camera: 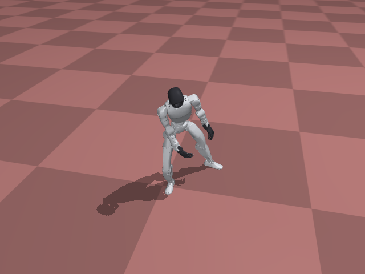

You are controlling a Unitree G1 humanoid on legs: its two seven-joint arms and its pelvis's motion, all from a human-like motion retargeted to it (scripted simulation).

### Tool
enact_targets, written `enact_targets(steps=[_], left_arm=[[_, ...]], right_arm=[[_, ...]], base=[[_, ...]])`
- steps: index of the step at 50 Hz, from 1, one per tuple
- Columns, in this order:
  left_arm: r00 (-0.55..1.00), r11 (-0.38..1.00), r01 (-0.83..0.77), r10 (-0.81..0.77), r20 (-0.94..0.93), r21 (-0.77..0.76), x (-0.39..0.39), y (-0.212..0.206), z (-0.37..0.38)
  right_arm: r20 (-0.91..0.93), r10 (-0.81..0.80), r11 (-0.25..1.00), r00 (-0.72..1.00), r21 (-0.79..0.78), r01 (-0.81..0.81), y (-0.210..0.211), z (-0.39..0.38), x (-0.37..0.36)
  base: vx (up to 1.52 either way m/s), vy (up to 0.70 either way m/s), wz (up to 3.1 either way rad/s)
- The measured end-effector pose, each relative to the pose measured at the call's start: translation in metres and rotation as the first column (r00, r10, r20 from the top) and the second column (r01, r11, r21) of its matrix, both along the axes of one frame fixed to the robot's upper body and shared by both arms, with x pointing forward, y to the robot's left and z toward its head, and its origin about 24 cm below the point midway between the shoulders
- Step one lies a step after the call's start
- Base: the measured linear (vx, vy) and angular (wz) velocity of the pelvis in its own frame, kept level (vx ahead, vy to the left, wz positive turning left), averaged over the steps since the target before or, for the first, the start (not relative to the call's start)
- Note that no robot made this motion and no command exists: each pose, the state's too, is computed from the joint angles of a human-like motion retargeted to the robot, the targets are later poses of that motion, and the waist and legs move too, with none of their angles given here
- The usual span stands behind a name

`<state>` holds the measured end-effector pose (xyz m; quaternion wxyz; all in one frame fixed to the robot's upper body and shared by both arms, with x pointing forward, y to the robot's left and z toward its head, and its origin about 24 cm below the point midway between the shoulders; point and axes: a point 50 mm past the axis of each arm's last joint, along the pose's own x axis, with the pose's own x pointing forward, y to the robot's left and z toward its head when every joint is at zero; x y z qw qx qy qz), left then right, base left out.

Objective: Kungfu

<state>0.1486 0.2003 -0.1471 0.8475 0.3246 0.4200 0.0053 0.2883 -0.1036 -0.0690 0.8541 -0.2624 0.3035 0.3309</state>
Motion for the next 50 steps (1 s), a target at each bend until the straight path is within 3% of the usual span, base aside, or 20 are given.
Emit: enact_targets(steps=[2, 7, 13, 17, 21, 24, 28, 32, 34, 38, 40, 42, 43, 45, 47, 50], left_arm=[[0.999, 1.000, 0.013, -0.014, 0.031, 0.020, 0.006, 0.000, 0.003], [0.990, 1.000, 0.026, -0.025, 0.141, -0.003, 0.034, -0.012, 0.014], [0.920, 0.994, 0.102, -0.109, 0.376, 0.038, 0.086, -0.024, 0.048], [0.784, 0.976, 0.188, -0.218, 0.582, 0.112, 0.133, -0.031, 0.093], [0.518, 0.941, 0.256, -0.326, 0.791, 0.220, 0.182, -0.039, 0.171], [0.247, 0.916, 0.282, -0.358, 0.901, 0.286, 0.204, -0.053, 0.245], [-0.126, 0.886, 0.302, -0.328, 0.936, 0.351, 0.202, -0.065, 0.351], [-0.402, 0.872, 0.242, -0.310, 0.862, 0.426, 0.168, -0.041, 0.434], [-0.502, 0.873, 0.179, -0.314, 0.806, 0.453, 0.146, -0.018, 0.461], [-0.658, 0.876, 0.053, -0.330, 0.677, 0.479, 0.101, 0.027, 0.504], [-0.692, 0.863, 0.008, -0.360, 0.626, 0.505, 0.078, 0.047, 0.524], [-0.662, 0.837, -0.026, -0.425, 0.618, 0.547, 0.055, 0.068, 0.541], [-0.632, 0.823, -0.038, -0.459, 0.625, 0.567, 0.044, 0.078, 0.549], [-0.588, 0.798, -0.046, -0.508, 0.629, 0.601, 0.024, 0.088, 0.559], [-0.596, 0.781, -0.092, -0.540, 0.594, 0.617, 0.008, 0.090, 0.564], [-0.640, 0.785, -0.239, -0.570, 0.516, 0.571, -0.009, 0.088, 0.568]], right_arm=[[0.023, 0.034, 0.998, 0.999, 0.053, -0.035, -0.003, 0.003, 0.000], [-0.120, 0.165, 0.986, 0.979, 0.058, -0.159, -0.028, 0.000, -0.008], [0.072, 0.118, 0.993, 0.990, -0.009, -0.117, -0.052, 0.020, 0.007], [0.238, 0.020, 1.000, 0.971, -0.022, -0.015, -0.091, 0.045, 0.014], [0.380, -0.279, 0.957, 0.882, 0.039, 0.286, -0.168, 0.069, -0.006], [0.388, -0.547, 0.830, 0.742, 0.134, 0.541, -0.236, 0.075, -0.054], [0.326, -0.815, 0.550, 0.478, 0.180, 0.815, -0.307, 0.068, -0.149], [0.335, -0.923, 0.243, 0.191, 0.120, 0.963, -0.340, 0.062, -0.237], [0.355, -0.930, 0.153, 0.101, 0.122, 0.981, -0.342, 0.061, -0.264], [0.311, -0.946, 0.151, 0.094, 0.164, 0.975, -0.312, 0.031, -0.255], [0.146, -0.963, 0.252, 0.226, 0.200, 0.947, -0.272, -0.002, -0.216], [-0.161, -0.871, 0.416, 0.465, 0.263, 0.870, -0.199, -0.040, -0.165], [-0.324, -0.737, 0.501, 0.594, 0.327, 0.801, -0.153, -0.053, -0.142], [-0.539, -0.283, 0.597, 0.794, 0.549, 0.585, -0.068, -0.052, -0.116], [-0.511, 0.120, 0.602, 0.851, 0.719, 0.346, -0.008, -0.034, -0.098], [-0.346, 0.291, 0.636, 0.892, 0.766, 0.090, 0.048, -0.009, -0.073]], base=[[0.06, 0.10, 0.43], [0.07, 0.15, 0.33], [0.05, 0.11, 0.09], [0.03, 0.08, 0.11], [0.05, 0.10, 0.19], [0.09, 0.14, 0.43], [0.15, 0.13, 0.60], [0.32, 0.43, 0.42], [0.55, 0.67, 0.27], [0.64, 0.82, 0.03], [0.67, 0.88, -0.36], [0.60, 0.80, -0.28], [0.49, 0.71, -0.14], [0.35, 0.55, -0.01], [0.30, 0.50, 0.20], [0.19, 0.23, 0.38]])
